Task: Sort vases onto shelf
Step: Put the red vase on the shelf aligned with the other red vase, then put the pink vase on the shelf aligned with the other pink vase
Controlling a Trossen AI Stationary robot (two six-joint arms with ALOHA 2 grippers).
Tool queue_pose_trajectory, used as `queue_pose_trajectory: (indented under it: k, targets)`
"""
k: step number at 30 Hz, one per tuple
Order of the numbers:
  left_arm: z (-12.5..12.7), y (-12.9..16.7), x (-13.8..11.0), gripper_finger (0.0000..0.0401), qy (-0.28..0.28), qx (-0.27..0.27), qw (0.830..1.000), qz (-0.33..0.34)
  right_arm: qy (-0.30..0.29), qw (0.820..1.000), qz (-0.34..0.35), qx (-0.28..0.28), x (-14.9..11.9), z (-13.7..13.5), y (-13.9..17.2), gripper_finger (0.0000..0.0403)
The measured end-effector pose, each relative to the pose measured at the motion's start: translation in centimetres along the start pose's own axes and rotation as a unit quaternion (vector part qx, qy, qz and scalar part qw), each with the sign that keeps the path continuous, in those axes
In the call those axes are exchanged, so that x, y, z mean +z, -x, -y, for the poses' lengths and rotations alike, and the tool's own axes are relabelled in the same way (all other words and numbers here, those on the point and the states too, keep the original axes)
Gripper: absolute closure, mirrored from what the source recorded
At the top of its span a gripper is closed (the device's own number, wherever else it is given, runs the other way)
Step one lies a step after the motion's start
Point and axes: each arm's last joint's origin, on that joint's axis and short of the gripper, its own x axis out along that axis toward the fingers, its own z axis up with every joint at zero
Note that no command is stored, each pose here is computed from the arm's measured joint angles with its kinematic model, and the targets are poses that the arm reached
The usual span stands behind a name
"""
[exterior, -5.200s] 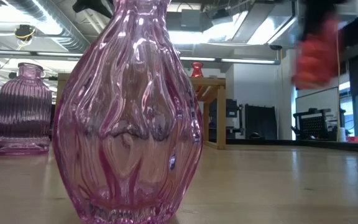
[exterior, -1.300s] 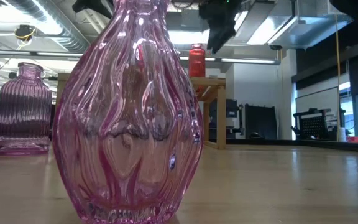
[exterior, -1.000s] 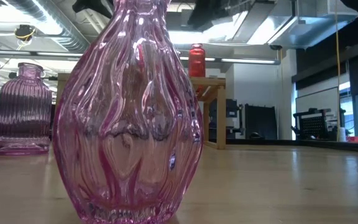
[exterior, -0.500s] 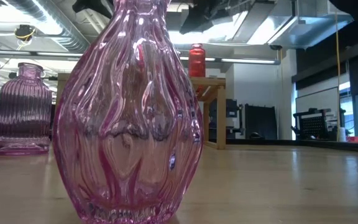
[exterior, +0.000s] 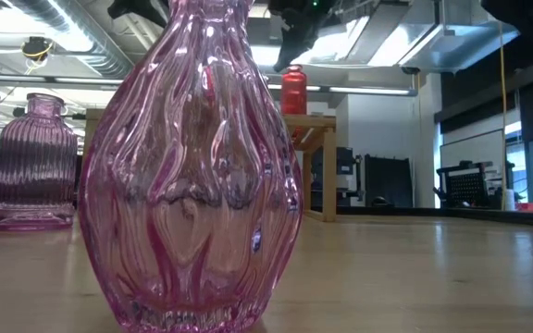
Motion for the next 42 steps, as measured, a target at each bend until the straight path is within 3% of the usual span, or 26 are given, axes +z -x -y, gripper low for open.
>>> queue_pose_trajectory:
  k: [16,23,29,33,37,39,42]
  targets:
    - [0.0,0.0,0.0,0.0232,0.0,0.0,1.0,0.0,0.001,1.0,-0.014,-0.001,-0.2,-0.1,0.1,0.0403]
    - [0.0,0.0,0.0,0.0232,0.0,0.0,1.0,0.0,0.011,0.996,0.083,0.019,1.9,-1.0,2.5,0.0402]
    - [0.0,0.0,0.0,0.0232,0.0,0.0,1.0,0.0,0.054,0.981,0.14,0.121,3.7,-5.9,3.6,0.0401]
    - [0.0,0.0,0.0,0.0232,0.0,0.0,1.0,0.0,0.094,0.965,0.157,0.186,5.1,-11.4,2.8,0.0398]
    - [0.0,0.0,0.0,0.0232,0.0,0.0,1.0,0.0,0.114,0.95,0.178,0.231,6.1,-16.6,1.2,0.0363]
    - [0.0,0.0,0.0,0.0232,0.0,0.0,1.0,0.0,0.111,0.946,0.156,0.263,5.9,-18.5,0.3,0.0335]
    - [0.0,0.0,0.0,0.0232,0.0,0.0,1.0,0.0,0.127,0.94,0.061,0.31,4.1,-21.0,-1.1,0.0286]
